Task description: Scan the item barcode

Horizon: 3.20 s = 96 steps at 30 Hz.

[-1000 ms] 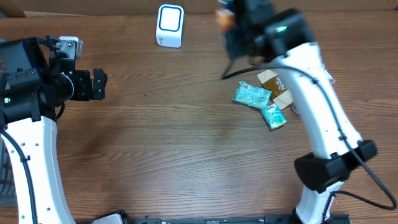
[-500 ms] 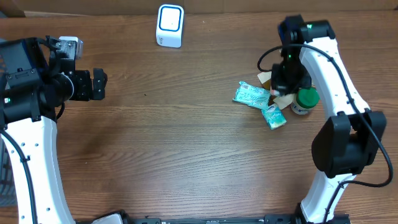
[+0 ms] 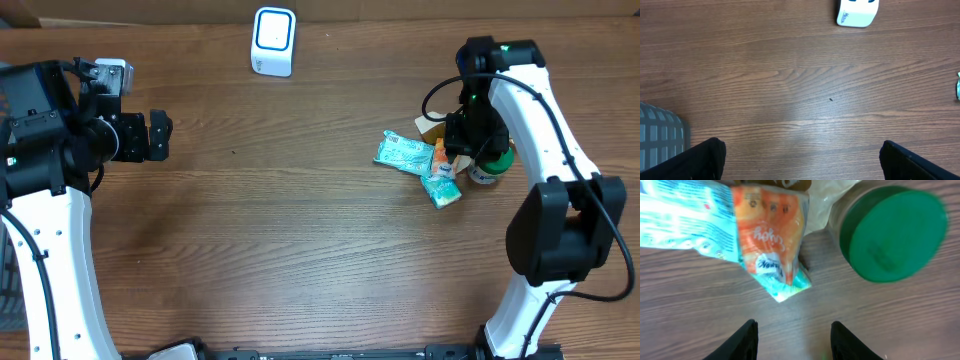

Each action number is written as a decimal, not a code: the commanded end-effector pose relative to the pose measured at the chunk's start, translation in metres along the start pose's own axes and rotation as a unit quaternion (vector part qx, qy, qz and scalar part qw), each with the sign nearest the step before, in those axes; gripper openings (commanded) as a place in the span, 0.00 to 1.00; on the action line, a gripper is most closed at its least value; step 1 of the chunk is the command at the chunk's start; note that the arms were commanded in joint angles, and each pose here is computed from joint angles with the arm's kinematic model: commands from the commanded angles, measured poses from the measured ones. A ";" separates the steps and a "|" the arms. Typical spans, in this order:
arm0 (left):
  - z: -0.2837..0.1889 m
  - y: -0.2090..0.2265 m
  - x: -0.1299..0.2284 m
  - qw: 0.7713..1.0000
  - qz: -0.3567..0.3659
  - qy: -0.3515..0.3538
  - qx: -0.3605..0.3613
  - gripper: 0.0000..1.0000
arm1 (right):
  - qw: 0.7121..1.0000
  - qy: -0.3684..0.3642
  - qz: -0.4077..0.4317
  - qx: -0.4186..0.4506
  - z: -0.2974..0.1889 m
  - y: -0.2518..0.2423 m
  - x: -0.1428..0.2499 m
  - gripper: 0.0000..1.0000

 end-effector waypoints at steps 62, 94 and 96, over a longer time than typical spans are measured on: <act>-0.001 0.003 -0.001 1.000 0.009 -0.002 -0.005 1.00 | 0.633 -0.685 -0.048 -0.357 0.004 -0.043 0.171 1.00; -0.001 0.003 -0.001 1.000 0.009 -0.002 -0.005 1.00 | 0.659 -0.668 -0.044 -0.342 0.029 -0.043 0.170 1.00; -0.001 0.003 -0.001 1.000 0.009 -0.002 -0.005 1.00 | 0.659 -0.668 -0.044 -0.342 0.029 -0.043 0.170 1.00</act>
Point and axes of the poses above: each gripper's point midway between its finger pads, its own z axis out along the fingers, its own y axis along the line the jaws close on, x = y × z, the point moved 6 cm from there along -z, back along the fingers, and after that the axes turned 8 degrees about z, right-handed, at the moved point
